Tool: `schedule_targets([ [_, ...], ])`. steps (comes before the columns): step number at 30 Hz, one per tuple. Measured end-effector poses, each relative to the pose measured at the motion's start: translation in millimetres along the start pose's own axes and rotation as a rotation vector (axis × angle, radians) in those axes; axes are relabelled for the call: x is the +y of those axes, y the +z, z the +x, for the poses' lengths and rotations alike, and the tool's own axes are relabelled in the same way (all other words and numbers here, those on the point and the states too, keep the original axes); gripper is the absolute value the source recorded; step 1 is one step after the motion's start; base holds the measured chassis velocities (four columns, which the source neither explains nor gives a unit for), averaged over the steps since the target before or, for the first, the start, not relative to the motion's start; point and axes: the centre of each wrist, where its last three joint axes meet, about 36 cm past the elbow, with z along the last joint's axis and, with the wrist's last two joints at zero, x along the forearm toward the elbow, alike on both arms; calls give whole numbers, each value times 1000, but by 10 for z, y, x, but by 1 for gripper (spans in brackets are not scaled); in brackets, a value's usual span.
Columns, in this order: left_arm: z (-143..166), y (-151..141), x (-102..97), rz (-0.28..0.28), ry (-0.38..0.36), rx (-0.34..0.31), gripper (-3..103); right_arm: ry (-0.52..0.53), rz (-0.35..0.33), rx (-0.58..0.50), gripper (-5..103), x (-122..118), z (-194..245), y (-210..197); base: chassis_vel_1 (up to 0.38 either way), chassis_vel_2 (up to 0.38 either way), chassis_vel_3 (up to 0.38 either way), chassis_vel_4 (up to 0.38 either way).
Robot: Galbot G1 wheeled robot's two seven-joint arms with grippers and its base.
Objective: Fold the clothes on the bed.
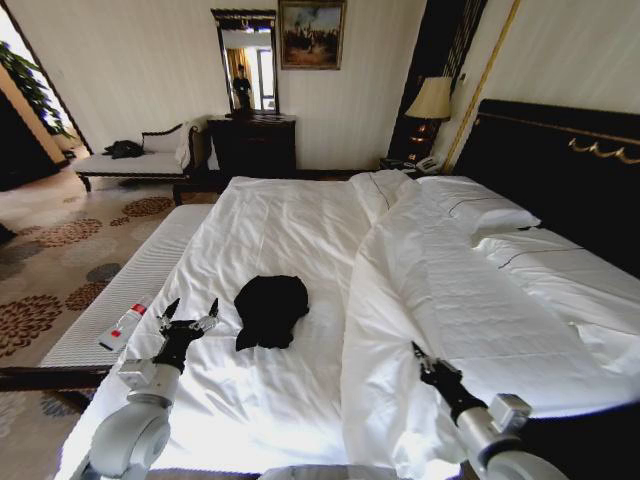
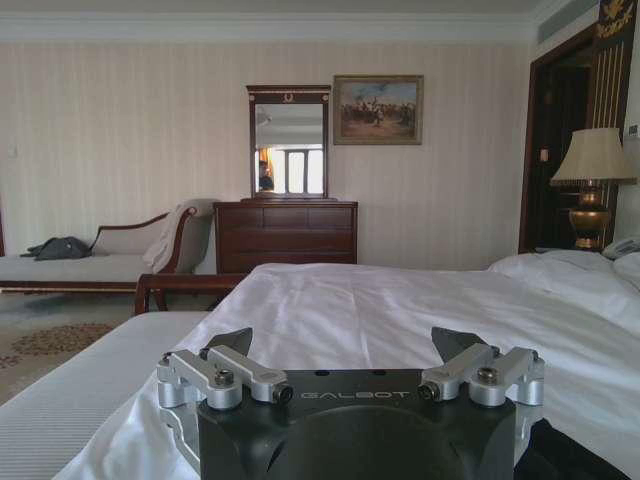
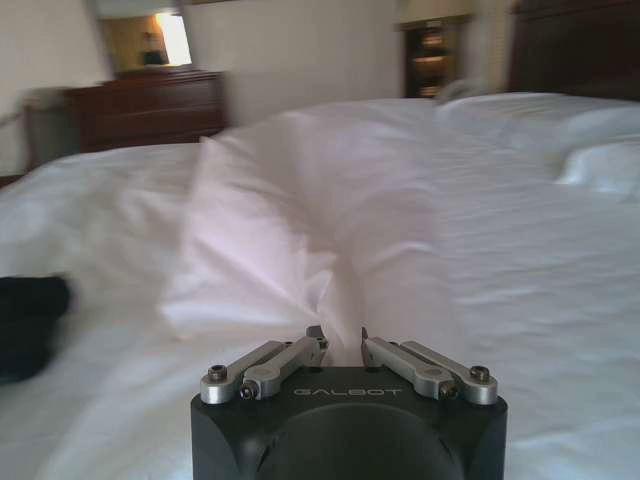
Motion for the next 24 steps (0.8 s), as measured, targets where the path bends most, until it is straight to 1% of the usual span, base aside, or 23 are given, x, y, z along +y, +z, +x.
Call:
schedule_targets([
  [2,-5,1,-4,1,0,-1,100,75,-11,-6,2,-175,-24,28,0,0,0,0],
  [4,-5,1,-4,1,0,0,100,91,-16,-9,2,-215,-25,27,0,0,0,0],
  [8,-8,2,-1,1,-1,0,100,215,-41,-57,2,-518,-11,-42,0,0,0,0],
  [10,-9,2,0,0,-1,1,100,232,-45,-64,2,-561,-8,-53,0,0,0,0],
  [11,-9,5,1,0,-2,2,100,278,-56,-83,2,-689,6,-87,0,0,0,0],
  [13,-8,8,2,0,-3,3,100,336,-61,-105,2,-868,29,-126,0,0,0,0],
  [14,-8,8,2,0,-3,3,100,336,-61,-105,2,-868,29,-126,0,0,0,0],
  [16,-11,8,3,-1,-3,3,100,404,-62,-120,2,-1078,64,-147,0,0,0,0],
  [18,-16,11,0,-1,-2,4,100,496,-59,-130,2,-1379,113,-118,0,0,0,0],
  [19,-18,14,-2,0,-1,5,100,524,-60,-128,2,-1470,129,-95,0,0,0,0],
  [20,-18,14,-2,0,-1,5,100,524,-60,-128,2,-1470,129,-95,0,0,0,0],
  [21,-20,18,-4,0,-1,6,100,555,-63,-127,2,-1572,149,-69,0,0,0,0],
  [22,-24,27,-8,2,0,8,100,612,-72,-118,2,-1765,185,6,0,0,0,0],
  [24,-30,42,-13,3,1,12,100,688,-77,-102,2,-2009,228,128,0,0,0,0],
])
